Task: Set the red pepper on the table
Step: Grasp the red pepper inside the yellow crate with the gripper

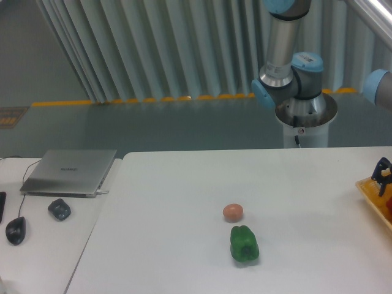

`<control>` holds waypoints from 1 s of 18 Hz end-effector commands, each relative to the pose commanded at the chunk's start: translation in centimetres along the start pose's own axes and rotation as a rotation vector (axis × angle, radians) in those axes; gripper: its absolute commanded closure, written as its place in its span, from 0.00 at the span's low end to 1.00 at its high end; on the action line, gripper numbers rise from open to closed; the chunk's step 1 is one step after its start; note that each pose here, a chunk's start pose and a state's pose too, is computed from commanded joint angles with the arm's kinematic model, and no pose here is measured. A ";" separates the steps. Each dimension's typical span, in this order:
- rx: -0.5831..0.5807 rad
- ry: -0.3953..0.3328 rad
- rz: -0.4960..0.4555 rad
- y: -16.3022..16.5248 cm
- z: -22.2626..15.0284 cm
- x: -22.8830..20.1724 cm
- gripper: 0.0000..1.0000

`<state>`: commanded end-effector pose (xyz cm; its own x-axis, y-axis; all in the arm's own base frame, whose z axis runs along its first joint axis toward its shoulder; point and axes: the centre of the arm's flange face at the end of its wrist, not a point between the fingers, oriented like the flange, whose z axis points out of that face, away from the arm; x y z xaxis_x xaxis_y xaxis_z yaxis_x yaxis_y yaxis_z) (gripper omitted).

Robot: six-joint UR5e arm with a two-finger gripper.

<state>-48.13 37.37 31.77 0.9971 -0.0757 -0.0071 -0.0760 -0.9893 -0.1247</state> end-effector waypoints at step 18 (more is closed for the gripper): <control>-0.055 0.045 0.054 1.6 2.4 -0.2 0.00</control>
<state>-48.49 36.12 29.23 0.9905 -0.1336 0.0323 -0.1311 -0.9889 -0.0705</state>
